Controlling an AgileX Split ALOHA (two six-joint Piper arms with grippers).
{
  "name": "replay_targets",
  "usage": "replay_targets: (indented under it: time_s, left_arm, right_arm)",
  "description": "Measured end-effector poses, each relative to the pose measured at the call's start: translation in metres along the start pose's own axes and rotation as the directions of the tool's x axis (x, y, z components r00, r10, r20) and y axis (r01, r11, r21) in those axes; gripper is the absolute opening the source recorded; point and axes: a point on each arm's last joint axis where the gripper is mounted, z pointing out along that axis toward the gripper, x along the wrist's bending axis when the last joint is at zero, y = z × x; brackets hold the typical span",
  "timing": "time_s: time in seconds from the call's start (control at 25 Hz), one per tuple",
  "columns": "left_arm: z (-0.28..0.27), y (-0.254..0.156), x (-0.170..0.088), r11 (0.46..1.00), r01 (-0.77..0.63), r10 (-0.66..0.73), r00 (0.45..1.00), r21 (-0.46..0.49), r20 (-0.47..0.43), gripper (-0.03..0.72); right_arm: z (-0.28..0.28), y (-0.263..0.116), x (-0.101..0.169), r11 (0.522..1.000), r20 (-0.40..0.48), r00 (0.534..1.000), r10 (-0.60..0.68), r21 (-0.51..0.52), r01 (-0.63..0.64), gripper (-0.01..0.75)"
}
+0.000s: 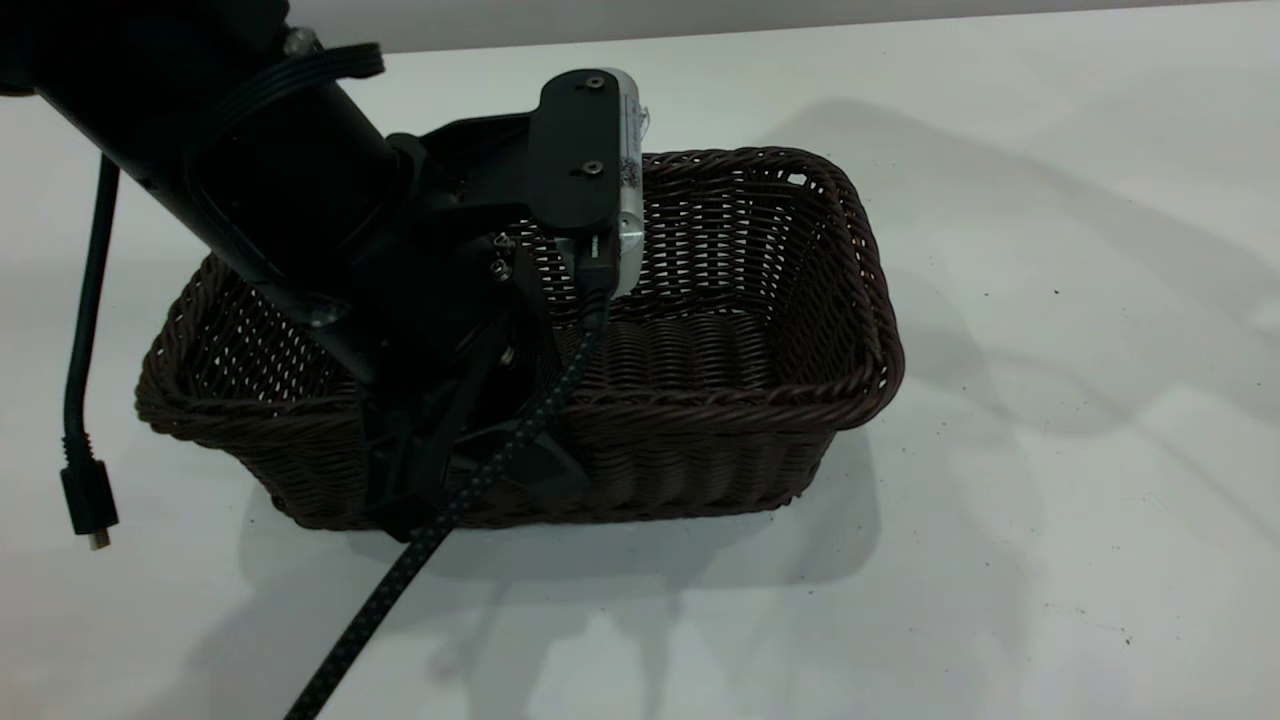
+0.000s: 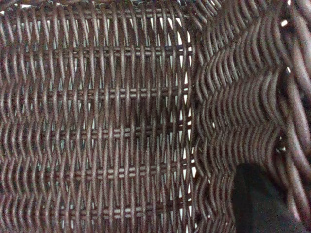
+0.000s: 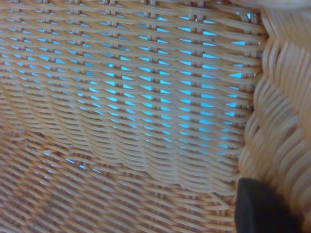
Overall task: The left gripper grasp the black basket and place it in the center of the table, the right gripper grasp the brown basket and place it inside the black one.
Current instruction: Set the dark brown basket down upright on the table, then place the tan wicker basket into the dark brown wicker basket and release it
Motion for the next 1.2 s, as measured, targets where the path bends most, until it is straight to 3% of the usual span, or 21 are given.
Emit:
replay_targets:
  time_s: [0.12, 0.44, 0.56, 0.88, 1.2]
  left_arm:
    - [0.000, 0.000, 0.000, 1.000, 0.001, -0.001, 1.000, 0.000, 0.002, 0.150]
    - [0.000, 0.005, -0.001, 0.992, 0.115, -0.114, 0.993, -0.058, 0.010, 0.437]
    - [-0.006, 0.010, 0.000, 0.986, 0.143, -0.143, 0.990, -0.092, -0.001, 0.493]
    - [-0.059, 0.032, -0.008, 0.968, 0.091, -0.109, 0.992, -0.234, -0.066, 0.508]
    - [-0.149, 0.057, -0.034, 0.866, 0.019, -0.133, 0.972, -0.499, -0.193, 0.486]
  right_arm:
    - [0.000, 0.000, 0.000, 1.000, 0.000, 1.000, 0.000, 0.000, 0.000, 0.099]
    - [0.000, 0.000, 0.000, 1.000, 0.000, 1.000, -0.009, 0.000, 0.009, 0.099]
    - [0.000, 0.000, 0.000, 1.000, 0.000, 1.000, -0.012, 0.000, 0.012, 0.099]
    - [0.000, 0.001, 0.000, 1.000, 0.001, 1.000, -0.018, 0.000, 0.018, 0.099]
    - [0.002, 0.014, 0.011, 0.998, -0.032, 0.998, -0.048, 0.040, 0.049, 0.099]
